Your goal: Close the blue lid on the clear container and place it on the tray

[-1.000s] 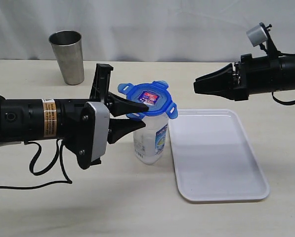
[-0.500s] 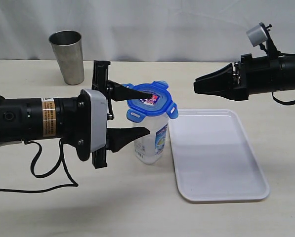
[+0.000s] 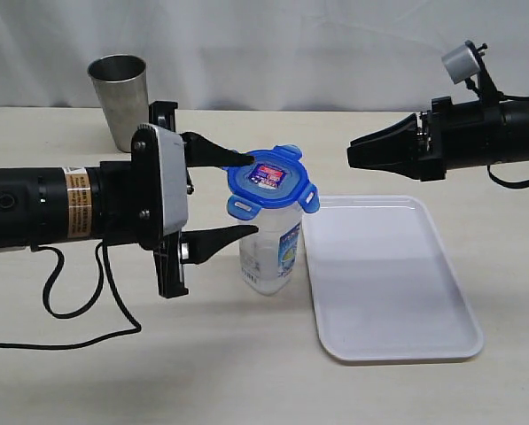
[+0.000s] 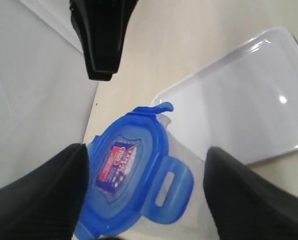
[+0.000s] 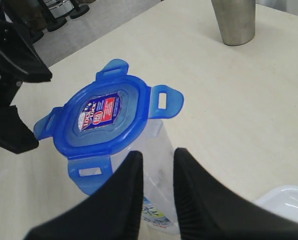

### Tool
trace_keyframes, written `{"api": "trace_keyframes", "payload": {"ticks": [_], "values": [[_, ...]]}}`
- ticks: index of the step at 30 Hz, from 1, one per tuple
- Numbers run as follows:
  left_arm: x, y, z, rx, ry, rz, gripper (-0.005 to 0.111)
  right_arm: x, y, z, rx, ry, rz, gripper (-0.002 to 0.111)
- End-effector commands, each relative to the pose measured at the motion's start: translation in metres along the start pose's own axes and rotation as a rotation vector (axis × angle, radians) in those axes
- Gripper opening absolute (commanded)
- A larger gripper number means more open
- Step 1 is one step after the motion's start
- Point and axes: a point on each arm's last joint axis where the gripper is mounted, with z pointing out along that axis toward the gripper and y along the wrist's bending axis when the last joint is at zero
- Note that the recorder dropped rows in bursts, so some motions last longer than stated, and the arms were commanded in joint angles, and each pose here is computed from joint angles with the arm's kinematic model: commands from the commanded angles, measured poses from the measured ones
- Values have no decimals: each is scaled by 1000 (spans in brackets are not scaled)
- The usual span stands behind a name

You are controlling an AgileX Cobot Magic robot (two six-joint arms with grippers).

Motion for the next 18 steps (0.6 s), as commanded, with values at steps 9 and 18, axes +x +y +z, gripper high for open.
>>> {"api": "trace_keyframes", "payload": {"ticks": [9,18], "values": [[12,10,-44,-99,12,-132,64,-7,2,-4,47,-14,5,22],[27,27,-59,-324,-10,-560,47,-10,3,-5,53,-29,49,22]]}}
